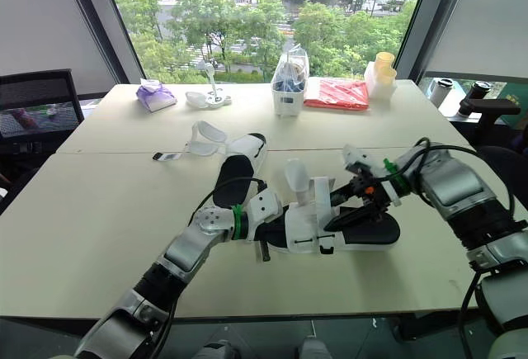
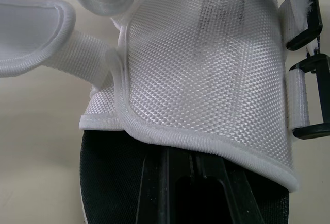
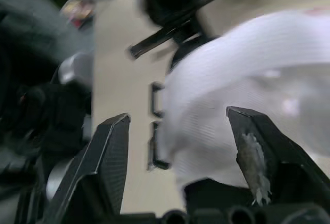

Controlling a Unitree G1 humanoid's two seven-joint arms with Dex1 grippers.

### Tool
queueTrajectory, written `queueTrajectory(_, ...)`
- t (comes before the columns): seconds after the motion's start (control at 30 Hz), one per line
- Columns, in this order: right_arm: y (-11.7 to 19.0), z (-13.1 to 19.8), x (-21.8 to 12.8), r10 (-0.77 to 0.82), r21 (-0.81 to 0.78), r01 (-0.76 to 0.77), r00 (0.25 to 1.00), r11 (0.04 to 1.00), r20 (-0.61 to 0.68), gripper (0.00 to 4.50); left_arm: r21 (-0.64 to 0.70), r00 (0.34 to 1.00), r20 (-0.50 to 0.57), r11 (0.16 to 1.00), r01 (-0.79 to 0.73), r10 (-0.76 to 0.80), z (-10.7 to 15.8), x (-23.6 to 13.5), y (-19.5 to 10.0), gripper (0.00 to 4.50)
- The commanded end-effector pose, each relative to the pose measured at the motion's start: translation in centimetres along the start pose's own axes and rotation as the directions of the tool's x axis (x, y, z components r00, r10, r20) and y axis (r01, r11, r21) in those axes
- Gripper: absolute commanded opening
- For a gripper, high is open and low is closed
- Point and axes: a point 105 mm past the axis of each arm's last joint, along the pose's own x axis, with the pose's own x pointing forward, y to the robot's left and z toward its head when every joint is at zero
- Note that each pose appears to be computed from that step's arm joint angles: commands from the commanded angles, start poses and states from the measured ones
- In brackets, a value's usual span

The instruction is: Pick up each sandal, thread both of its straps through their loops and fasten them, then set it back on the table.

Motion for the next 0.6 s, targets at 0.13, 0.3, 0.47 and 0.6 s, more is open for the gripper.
queueTrajectory(0.13, 3.8, -0.9, -3.2, -0.158, 0.155, 0.144, 0.984, 0.977, 0.082, 2.9, -0.019, 0.996, -0.041, 0.997, 0.08, -0.081, -1.0, 1.0, -1.5, 0.0)
queueTrajectory(0.3, 6.2, -3.9, -1.4, -0.218, 0.298, 0.174, 0.968, 0.938, 0.122, 2.9, 0.019, 0.992, -0.054, 0.994, 0.111, -0.11, -0.8, 1.9, -1.5, 0.0)
queueTrajectory(0.47, 6.9, -6.0, 0.6, -0.253, 0.382, 0.186, 0.958, 0.905, 0.134, 2.9, 0.019, 0.991, -0.034, 0.991, 0.131, -0.13, -0.6, 2.1, -1.6, 0.0)
queueTrajectory(0.6, 6.8, -6.7, 1.3, -0.275, 0.408, 0.2, 0.952, 0.891, 0.133, 2.9, 0.021, 0.99, -0.038, 0.99, 0.137, -0.136, -0.8, 2.0, -1.8, 0.0)
